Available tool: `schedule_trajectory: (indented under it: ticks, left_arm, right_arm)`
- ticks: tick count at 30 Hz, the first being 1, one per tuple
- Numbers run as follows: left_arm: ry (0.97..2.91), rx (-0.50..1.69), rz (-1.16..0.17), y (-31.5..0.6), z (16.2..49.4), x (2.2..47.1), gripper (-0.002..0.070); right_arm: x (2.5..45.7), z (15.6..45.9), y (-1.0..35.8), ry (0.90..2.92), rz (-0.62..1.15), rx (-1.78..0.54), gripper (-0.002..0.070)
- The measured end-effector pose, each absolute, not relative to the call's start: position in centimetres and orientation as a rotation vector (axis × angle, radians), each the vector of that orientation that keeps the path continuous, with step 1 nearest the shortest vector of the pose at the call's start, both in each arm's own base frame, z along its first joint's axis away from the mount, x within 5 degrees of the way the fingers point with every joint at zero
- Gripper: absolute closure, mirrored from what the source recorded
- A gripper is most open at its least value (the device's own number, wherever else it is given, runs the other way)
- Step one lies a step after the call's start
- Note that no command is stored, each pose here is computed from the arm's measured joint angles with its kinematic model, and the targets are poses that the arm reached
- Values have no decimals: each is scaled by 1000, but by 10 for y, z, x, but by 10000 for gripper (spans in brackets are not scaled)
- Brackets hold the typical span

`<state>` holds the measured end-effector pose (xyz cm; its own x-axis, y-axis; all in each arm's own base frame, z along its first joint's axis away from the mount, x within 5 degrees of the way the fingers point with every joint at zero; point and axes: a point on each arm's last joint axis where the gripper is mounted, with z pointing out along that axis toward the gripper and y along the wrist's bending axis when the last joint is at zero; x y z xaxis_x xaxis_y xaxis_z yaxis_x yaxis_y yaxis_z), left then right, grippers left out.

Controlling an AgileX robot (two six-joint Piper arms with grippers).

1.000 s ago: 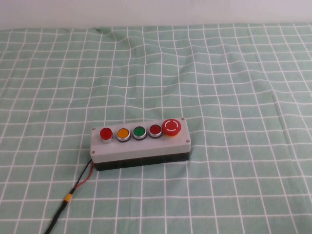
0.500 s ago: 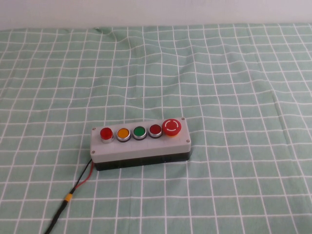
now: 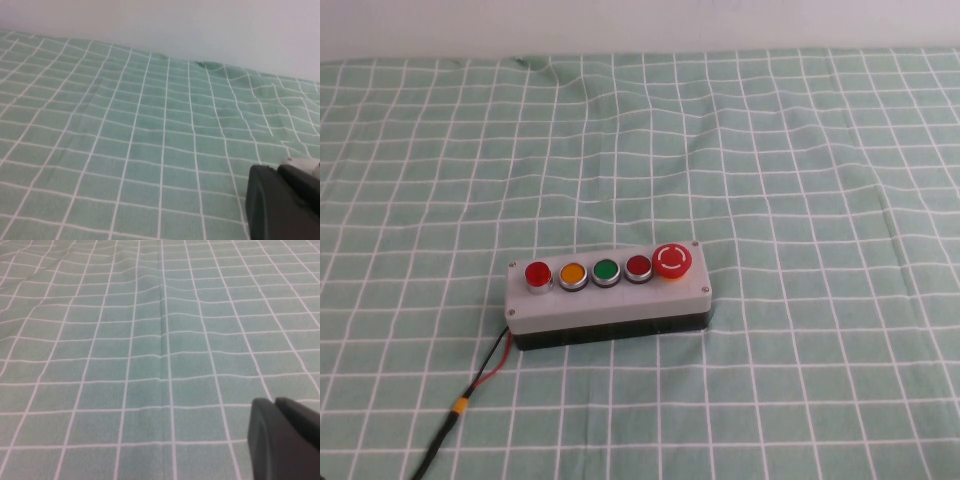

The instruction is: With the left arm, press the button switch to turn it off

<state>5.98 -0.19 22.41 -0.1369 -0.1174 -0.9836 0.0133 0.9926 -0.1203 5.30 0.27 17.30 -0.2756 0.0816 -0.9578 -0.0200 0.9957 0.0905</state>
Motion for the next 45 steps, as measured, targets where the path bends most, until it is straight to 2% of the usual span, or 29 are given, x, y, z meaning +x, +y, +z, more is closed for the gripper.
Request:
schedule_trajectory:
  ticks: [6,15,22,45]
  left_arm:
    - [1728,-84,-118,-2,186,56,677]
    - [1868,-32,-146,-5,172,53,677]
    - [1891,79,-185,-9,170,51,677]
    - [1890,82,-182,-9,170,51,677]
  right_arm:
    - [53,173,3,1848,98,45,694]
    - [53,173,3,1846,98,45,694]
    - [53,173,3,1846,98,45,694]
    - [53,173,3,1846,98,45,694]
